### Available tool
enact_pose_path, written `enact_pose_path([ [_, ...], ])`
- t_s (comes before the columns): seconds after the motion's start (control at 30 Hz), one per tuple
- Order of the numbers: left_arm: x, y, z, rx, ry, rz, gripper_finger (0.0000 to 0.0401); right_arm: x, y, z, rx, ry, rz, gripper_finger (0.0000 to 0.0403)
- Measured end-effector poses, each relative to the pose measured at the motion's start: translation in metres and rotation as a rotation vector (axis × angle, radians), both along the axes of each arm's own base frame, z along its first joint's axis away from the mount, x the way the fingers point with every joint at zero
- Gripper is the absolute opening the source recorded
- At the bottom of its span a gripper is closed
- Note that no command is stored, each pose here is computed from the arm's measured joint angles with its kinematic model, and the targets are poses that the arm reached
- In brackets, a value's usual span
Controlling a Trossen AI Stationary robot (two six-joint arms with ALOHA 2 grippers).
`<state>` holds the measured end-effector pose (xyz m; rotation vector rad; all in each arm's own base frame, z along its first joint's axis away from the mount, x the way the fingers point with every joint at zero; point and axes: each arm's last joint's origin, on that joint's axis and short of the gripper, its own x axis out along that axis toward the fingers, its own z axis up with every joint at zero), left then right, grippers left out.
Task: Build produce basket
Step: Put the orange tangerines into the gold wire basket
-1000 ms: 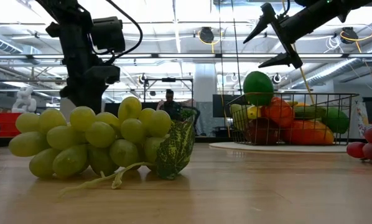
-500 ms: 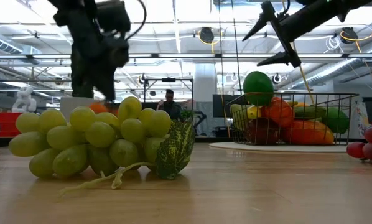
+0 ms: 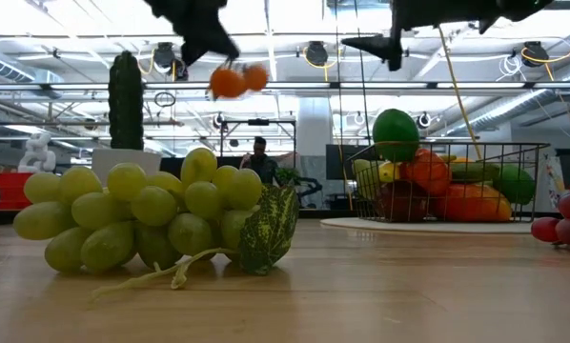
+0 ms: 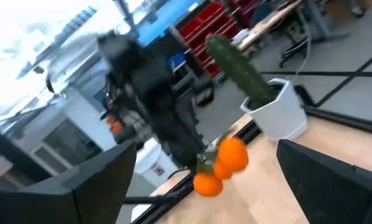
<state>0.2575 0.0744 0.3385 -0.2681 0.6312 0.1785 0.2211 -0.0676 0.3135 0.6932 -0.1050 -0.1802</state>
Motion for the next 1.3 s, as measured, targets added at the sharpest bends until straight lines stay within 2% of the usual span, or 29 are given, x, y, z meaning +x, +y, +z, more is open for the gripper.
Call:
enact_pose_path([
  [0.1, 0.003, 0.002, 0.011, 0.012, -0.081, -0.058, 0.0005, 0.013, 0.007, -0.005, -0.023, 0.027, 0.049, 0.0381],
  [0.3, 0.010, 0.001, 0.024, 0.023, -0.228, -0.088, 0.0014, 0.036, 0.013, -0.010, -0.083, 0.085, 0.133, 0.0381],
  [0.4, 0.012, -0.001, 0.027, -0.008, -0.268, -0.075, 0.0007, 0.043, 0.012, -0.005, -0.144, 0.087, 0.137, 0.0381],
  [0.5, 0.013, 0.000, 0.027, -0.075, -0.276, -0.006, 0.0006, 0.048, 0.011, 0.006, -0.237, 0.071, 0.142, 0.0381],
  [0.63, 0.016, 0.000, 0.024, -0.145, -0.268, 0.081, 0.0016, 0.055, 0.009, 0.018, -0.348, 0.119, 0.158, 0.0381],
  [0.87, 0.031, 0.003, 0.014, -0.255, -0.277, 0.231, 0.0009, 0.071, 0.010, 0.026, -0.464, 0.223, 0.126, 0.0377],
  [1.0, 0.046, 0.000, 0.012, -0.247, -0.342, 0.254, 0.0016, 0.077, 0.011, 0.019, -0.524, 0.274, 0.094, 0.0377],
  [1.2, 0.060, -0.003, 0.010, -0.256, -0.426, 0.344, 0.0007, 0.074, 0.011, 0.011, -0.518, 0.372, 0.086, 0.0375],
  [1.3, 0.061, -0.005, 0.010, -0.250, -0.436, 0.371, 0.0016, 0.073, 0.012, 0.012, -0.552, 0.389, 0.058, 0.0357],
])
